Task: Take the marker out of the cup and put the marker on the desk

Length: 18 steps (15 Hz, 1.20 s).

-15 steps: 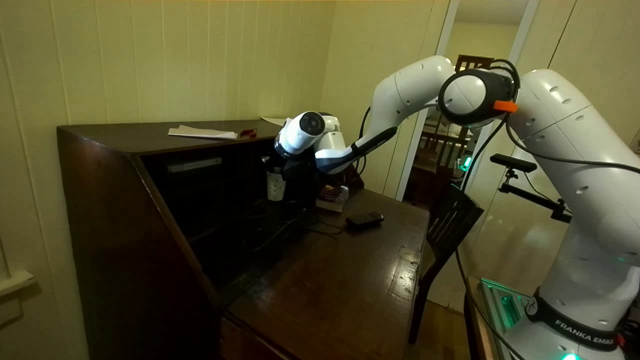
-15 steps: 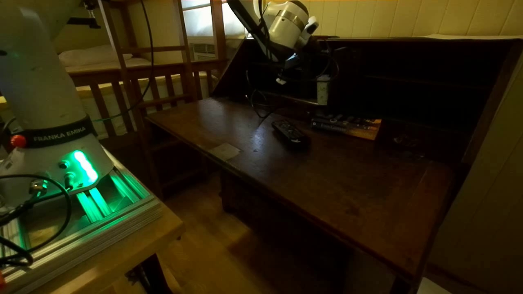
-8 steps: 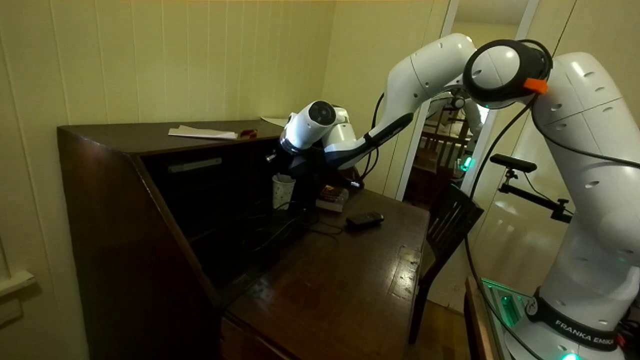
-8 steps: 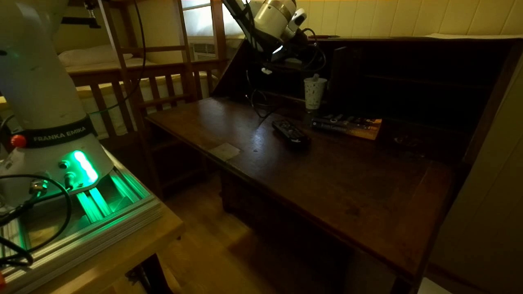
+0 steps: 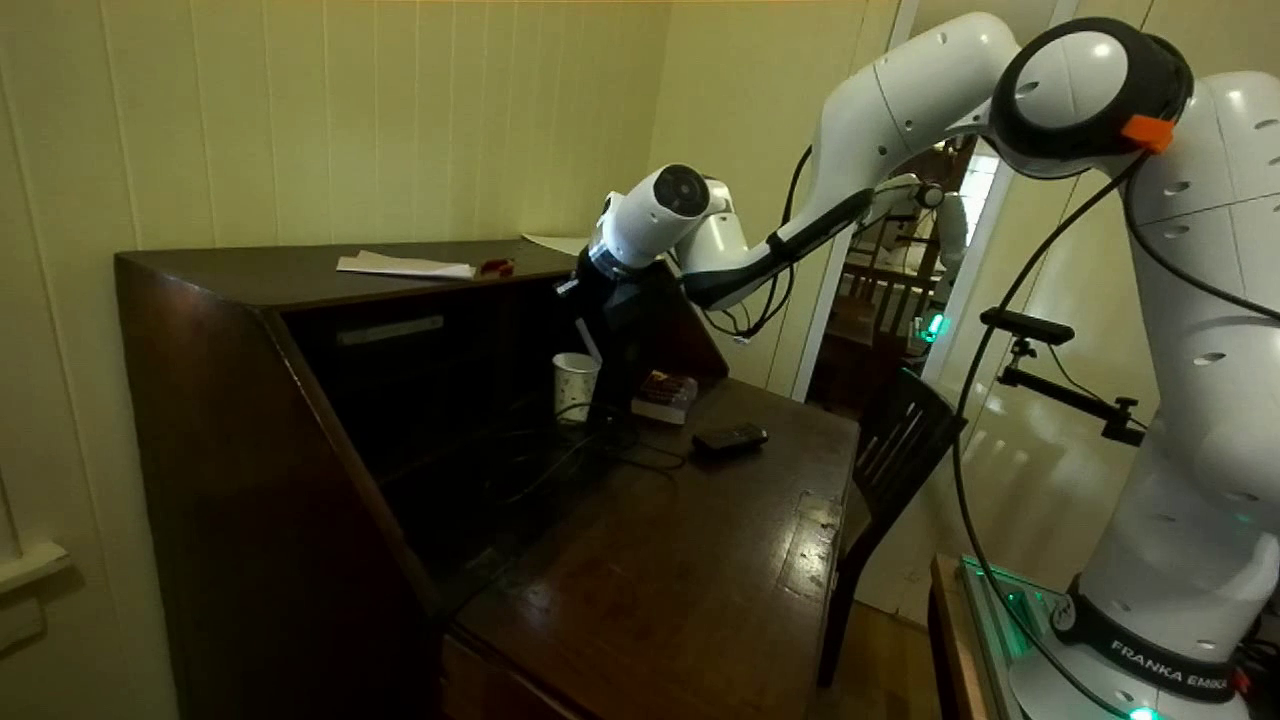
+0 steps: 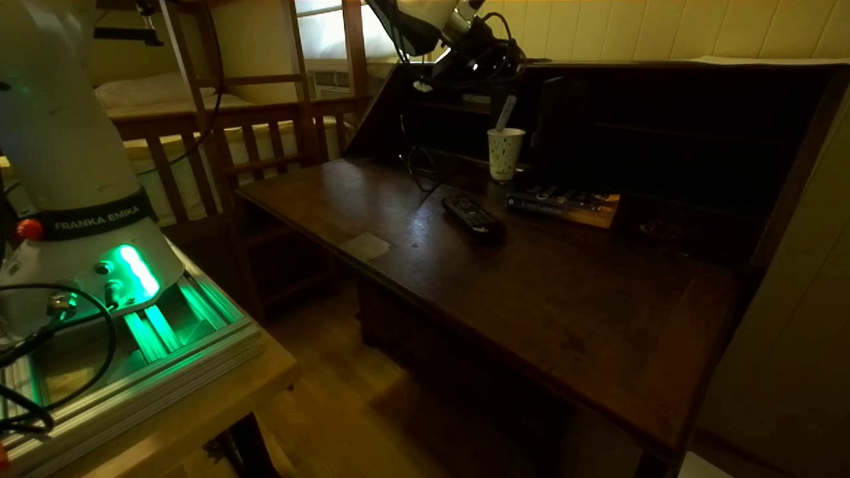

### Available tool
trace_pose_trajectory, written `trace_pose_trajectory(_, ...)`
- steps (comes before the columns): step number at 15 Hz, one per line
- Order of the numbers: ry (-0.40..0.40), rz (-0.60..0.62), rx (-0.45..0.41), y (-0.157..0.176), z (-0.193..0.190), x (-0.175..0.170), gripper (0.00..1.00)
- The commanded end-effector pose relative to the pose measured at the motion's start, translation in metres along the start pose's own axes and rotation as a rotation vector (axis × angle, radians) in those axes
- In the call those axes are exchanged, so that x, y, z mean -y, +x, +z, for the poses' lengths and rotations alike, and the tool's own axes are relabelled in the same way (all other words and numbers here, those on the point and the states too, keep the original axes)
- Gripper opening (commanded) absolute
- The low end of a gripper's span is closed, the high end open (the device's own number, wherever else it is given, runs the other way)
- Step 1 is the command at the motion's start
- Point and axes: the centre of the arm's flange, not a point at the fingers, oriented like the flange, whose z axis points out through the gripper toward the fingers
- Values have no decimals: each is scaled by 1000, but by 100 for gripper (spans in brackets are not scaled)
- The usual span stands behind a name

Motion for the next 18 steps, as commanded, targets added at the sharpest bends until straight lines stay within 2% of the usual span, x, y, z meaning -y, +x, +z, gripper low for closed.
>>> trace_pose_trajectory(1,22,-26,-5,-4,-48,-28,5)
trace_pose_trajectory(6,85,-42,-74,1,-80,-45,5)
trace_pose_trajectory(9,41,35,-207,23,-88,-49,5)
trace_pose_trajectory(14,-16,191,-414,102,-91,-45,5)
trace_pose_trajectory(18,-143,299,-573,168,-67,-38,5)
